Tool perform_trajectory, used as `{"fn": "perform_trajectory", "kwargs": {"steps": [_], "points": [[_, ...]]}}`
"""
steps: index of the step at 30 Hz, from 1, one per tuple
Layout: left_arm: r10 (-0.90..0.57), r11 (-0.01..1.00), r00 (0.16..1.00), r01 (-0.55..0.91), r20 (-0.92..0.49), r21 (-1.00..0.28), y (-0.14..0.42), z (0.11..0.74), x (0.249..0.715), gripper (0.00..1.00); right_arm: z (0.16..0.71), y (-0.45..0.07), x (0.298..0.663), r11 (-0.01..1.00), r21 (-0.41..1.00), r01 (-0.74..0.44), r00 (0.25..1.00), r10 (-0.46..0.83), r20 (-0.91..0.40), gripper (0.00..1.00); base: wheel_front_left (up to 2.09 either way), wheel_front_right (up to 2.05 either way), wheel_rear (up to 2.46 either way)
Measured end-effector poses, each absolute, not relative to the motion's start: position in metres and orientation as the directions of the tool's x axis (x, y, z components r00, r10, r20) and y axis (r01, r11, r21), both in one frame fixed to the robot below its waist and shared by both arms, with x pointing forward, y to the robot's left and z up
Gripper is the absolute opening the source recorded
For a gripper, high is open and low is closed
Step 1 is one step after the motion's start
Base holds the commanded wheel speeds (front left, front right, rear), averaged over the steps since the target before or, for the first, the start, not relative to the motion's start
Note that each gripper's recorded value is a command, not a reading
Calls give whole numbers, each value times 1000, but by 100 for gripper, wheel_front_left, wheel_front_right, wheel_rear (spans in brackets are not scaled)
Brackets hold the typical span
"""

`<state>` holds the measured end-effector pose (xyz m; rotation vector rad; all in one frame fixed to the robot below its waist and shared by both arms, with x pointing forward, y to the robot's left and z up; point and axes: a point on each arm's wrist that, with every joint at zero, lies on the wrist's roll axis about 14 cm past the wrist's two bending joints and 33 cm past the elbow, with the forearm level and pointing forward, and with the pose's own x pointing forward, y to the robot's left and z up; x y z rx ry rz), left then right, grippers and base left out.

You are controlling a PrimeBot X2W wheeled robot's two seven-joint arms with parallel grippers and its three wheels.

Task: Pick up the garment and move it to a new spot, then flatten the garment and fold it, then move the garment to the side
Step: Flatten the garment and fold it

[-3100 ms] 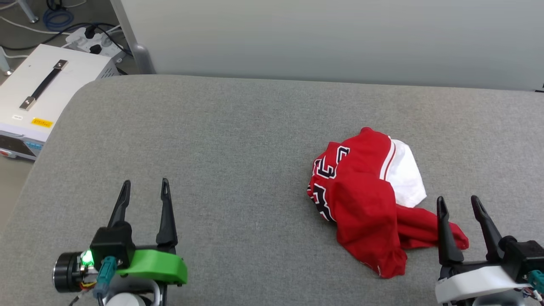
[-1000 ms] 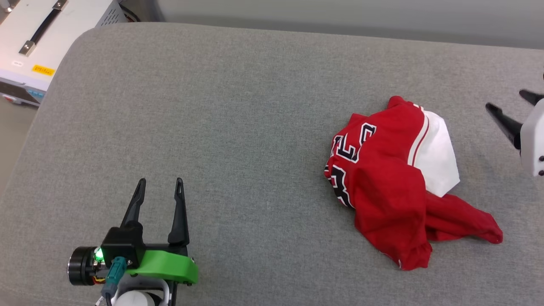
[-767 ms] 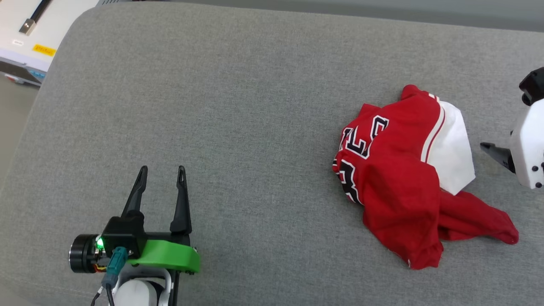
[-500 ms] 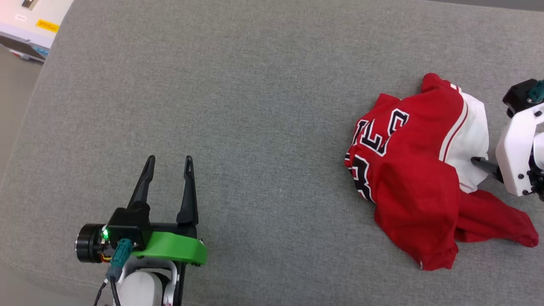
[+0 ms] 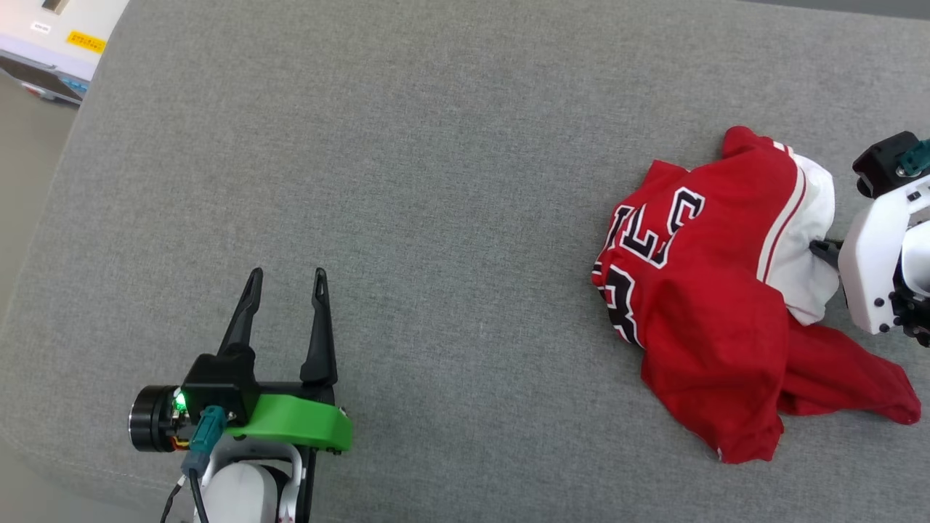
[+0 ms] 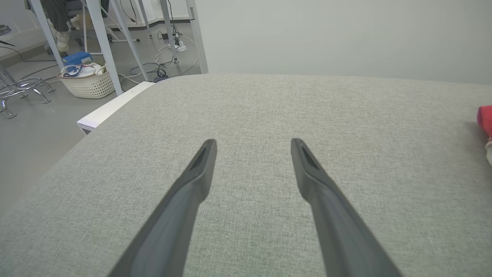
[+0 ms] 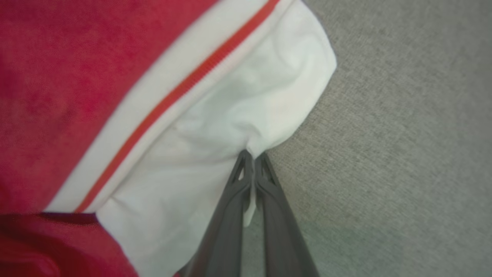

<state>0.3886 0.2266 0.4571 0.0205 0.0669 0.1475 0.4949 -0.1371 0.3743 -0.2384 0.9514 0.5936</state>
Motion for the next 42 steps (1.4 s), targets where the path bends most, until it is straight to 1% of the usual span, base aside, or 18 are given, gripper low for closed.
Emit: {"fn": "perform_trajectory", "kwargs": {"steps": [4, 6, 9, 12, 15, 18, 21, 24, 26, 30, 33, 35, 36, 37, 39, 42], "points": [[141, 990, 989, -140, -39, 20, 224, 466, 388, 100, 403, -143, 506, 834, 37, -550, 540, 389, -746, 0, 0, 0, 0], [139, 990, 990, -139, -34, 18, 224, 468, 384, 100, 423, -156, 513, 852, 10, -523, 599, 376, -707, 0, 0, 0, 0], [135, 991, 990, -134, -31, 15, 221, 470, 379, 100, 448, -182, 518, 884, -15, -467, 667, 341, -662, 0, 0, 0, 0], [127, 992, 992, -127, -24, 9, 218, 472, 375, 100, 459, -214, 512, 918, -29, -395, 707, 284, -647, 0, 0, 0, 0], [120, 993, 993, -120, -17, 4, 216, 475, 373, 100, 458, -252, 496, 947, -57, -316, 720, 201, -664, 0, 0, 0, 0], [110, 994, 994, -110, -10, 3, 212, 477, 371, 100, 447, -285, 472, 970, -60, -235, 706, 128, -696, 0, 0, 0, 0], [97, 995, 995, -97, -2, 0, 208, 480, 371, 100, 430, -312, 442, 988, -43, -148, 675, 69, -735, 0, 0, 0, 0], [88, 996, 996, -88, 4, -4, 205, 482, 370, 100, 407, -334, 408, 997, -29, -66, 627, 19, -779, 0, 0, 0, 0], [84, 996, 996, -84, 8, -4, 204, 483, 370, 100, 391, -346, 383, 1000, -25, -18, 580, -10, -815, 0, 0, 0, 0], [84, 996, 996, -84, 10, -3, 205, 484, 370, 100, 366, -360, 344, 998, -6, 65, 502, -38, -864, 0, 0, 0, 0], [83, 997, 996, -83, 9, -3, 205, 484, 370, 100, 360, -366, 331, 995, -5, 98, 487, -53, -872, 0, 0, 0, 0], [85, 996, 996, -85, 10, -3, 205, 484, 369, 100, 362, -365, 333, 993, 10, 115, 515, -51, -856, 0, 0, 0, 0], [85, 996, 996, -85, 10, -3, 206, 484, 368, 100, 364, -363, 335, 993, 18, 120, 537, -50, -842, 53, 0, 0, 0], [87, 996, 996, -87, 8, -4, 206, 484, 367, 100, 367, -363, 338, 993, 18, 117, 564, -52, -824, 100, 0, 0, 0], [86, 996, 996, -86, 8, -4, 206, 484, 365, 100, 376, -361, 346, 994, 13, 106, 625, -56, -779, 100, 0, 0, 0], [85, 996, 996, -85, 14, -3, 206, 486, 362, 100, 406, -354, 371, 998, 2, 64, 761, -48, -647, 100, 0, 0, 0]]}}
